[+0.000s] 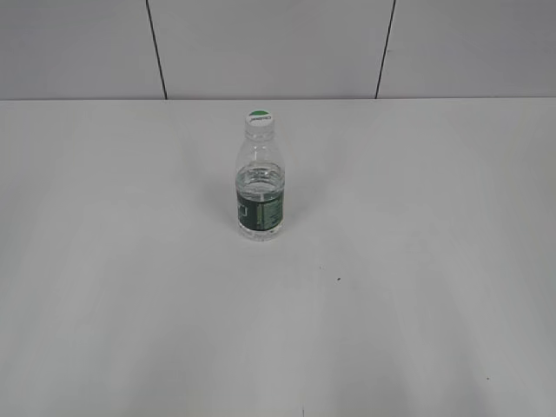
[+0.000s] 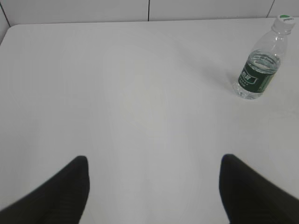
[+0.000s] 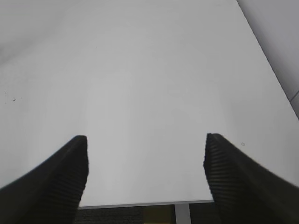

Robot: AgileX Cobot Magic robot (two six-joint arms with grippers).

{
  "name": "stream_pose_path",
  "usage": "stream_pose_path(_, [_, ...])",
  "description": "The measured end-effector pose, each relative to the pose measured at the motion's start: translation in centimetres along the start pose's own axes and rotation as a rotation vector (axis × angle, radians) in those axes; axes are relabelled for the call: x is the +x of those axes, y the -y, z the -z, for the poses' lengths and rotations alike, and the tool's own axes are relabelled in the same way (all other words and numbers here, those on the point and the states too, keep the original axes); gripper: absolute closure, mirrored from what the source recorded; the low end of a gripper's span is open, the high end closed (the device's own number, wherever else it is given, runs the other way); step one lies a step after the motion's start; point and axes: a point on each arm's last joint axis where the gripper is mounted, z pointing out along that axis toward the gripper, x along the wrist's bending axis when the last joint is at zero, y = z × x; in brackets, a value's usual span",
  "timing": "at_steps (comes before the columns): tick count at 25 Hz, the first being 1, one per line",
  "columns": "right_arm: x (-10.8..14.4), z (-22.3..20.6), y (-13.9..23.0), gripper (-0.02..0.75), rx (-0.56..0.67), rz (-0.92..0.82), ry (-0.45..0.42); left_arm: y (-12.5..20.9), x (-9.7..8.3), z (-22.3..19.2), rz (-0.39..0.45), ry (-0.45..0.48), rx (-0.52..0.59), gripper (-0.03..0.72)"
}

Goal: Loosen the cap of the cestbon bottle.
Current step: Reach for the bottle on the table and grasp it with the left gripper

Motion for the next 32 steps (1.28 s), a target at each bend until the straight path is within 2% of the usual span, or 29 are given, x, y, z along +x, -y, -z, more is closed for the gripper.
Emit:
stream_pose_path(14, [0.0, 0.0, 0.0, 0.150, 0.000, 0.000, 0.000, 0.0, 0.0, 0.0, 0.000, 0.000, -0.003, 0.182])
stream_pose_path(22, [0.0, 0.0, 0.0, 0.150, 0.000, 0.000, 0.000, -0.2, -0.3, 0.0, 0.018, 0.033, -0.015, 0.182])
stream_pose_path(27, [0.0, 0.0, 0.0, 0.150, 0.000, 0.000, 0.000, -2.0, -0.3, 1.0, 0.019, 0.036, -0.160, 0.182])
stream_pose_path(32, [0.0, 0.0, 0.0, 0.150, 0.000, 0.000, 0.000, -4.7, -0.4, 0.8, 0.028, 0.041, -0.247, 0.182])
